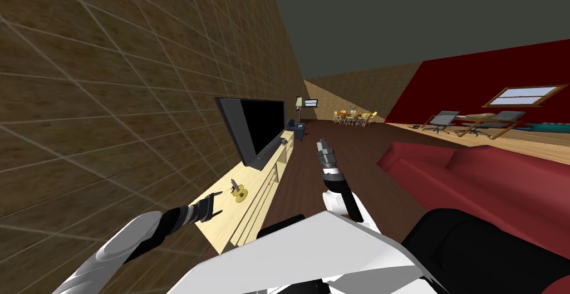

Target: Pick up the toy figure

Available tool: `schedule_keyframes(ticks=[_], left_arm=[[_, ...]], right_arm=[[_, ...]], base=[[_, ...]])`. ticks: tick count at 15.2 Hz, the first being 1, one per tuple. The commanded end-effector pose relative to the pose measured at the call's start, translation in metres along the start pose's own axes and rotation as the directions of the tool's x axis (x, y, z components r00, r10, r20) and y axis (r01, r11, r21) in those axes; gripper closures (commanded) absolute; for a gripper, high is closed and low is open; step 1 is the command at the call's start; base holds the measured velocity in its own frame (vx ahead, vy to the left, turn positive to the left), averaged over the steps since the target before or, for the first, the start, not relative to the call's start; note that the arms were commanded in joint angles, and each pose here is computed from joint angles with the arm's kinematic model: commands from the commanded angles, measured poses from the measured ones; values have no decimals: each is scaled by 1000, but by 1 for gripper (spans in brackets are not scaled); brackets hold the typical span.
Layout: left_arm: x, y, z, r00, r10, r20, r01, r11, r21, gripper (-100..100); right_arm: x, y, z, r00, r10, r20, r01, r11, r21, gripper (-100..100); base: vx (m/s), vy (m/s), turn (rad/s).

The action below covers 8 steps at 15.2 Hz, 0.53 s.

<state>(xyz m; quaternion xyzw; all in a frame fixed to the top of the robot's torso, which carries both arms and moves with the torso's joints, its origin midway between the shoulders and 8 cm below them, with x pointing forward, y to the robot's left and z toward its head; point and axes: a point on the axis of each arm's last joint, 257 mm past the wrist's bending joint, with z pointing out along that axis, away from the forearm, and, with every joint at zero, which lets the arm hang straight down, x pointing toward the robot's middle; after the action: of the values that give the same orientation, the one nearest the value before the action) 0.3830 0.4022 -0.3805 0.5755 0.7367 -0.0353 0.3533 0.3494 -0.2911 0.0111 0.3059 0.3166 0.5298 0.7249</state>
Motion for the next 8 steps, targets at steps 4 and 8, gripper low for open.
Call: schedule_keyframes(ticks=[4,8], left_arm=[[33,-9,-9,994,51,-92,-45,997,63,-100],[65,-18,-22,979,104,-173,-78,985,152,-100]], right_arm=[[0,0,0,1000,0,0,0,1000,0,0],[0,0,0,1000,0,0,0,1000,0,0]], base=[[0,24,-179],[9,25,-223]])
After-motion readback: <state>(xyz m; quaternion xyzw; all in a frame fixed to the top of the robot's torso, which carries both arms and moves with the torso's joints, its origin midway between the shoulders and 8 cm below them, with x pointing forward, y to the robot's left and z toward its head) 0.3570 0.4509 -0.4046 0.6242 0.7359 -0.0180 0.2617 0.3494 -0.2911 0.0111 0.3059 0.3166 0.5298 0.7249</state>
